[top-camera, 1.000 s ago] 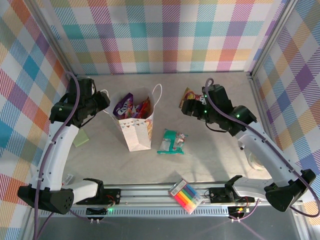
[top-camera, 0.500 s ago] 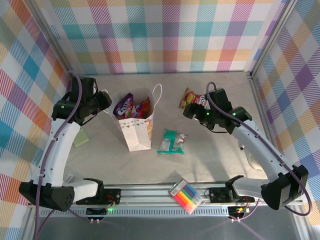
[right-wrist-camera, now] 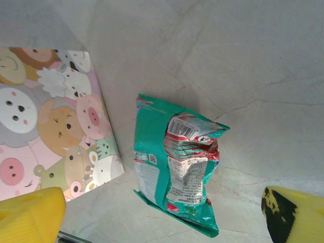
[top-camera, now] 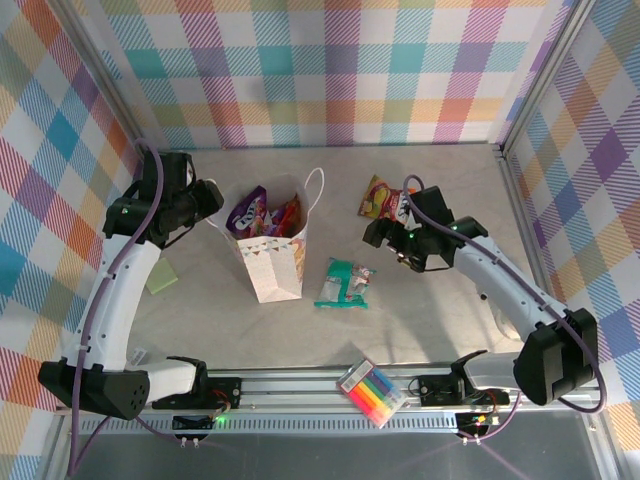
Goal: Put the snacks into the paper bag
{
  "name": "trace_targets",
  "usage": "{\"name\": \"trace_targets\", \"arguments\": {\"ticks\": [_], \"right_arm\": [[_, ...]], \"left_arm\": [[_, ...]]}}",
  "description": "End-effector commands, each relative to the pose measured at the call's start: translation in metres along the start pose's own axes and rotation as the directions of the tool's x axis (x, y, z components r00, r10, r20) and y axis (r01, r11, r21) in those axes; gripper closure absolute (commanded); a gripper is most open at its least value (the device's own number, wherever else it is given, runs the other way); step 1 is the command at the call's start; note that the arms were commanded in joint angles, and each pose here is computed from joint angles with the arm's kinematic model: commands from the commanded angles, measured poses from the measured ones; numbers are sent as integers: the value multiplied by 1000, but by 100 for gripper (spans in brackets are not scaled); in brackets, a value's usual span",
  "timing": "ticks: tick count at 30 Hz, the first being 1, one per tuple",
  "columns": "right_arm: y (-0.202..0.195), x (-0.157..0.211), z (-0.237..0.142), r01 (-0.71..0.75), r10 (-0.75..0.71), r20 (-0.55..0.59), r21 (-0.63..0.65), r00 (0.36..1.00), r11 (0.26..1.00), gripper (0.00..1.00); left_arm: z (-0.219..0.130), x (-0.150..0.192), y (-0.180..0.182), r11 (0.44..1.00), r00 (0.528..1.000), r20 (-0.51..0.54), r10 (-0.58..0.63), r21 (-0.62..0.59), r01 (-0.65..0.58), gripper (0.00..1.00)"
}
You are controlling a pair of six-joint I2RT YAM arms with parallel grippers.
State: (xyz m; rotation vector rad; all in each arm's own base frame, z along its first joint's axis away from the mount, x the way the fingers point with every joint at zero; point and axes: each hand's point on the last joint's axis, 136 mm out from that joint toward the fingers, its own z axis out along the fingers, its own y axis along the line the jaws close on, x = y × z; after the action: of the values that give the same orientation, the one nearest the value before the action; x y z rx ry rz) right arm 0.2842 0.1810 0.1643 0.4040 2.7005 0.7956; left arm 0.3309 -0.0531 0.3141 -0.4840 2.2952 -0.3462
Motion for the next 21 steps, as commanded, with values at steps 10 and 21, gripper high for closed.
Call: {"name": "trace_targets", "arguments": {"ticks": [10, 21], "right_arm": [[-20, 13, 43, -44, 46, -111, 23, 993, 999, 1], [-34, 22, 71, -83, 88, -159, 34, 983, 996, 1]], "left_arm": [[-2, -3, 7, 1000, 1000, 11, -12, -22, 12, 70], [0, -1, 10, 999, 1000, 5, -8, -35, 8, 70]]}}
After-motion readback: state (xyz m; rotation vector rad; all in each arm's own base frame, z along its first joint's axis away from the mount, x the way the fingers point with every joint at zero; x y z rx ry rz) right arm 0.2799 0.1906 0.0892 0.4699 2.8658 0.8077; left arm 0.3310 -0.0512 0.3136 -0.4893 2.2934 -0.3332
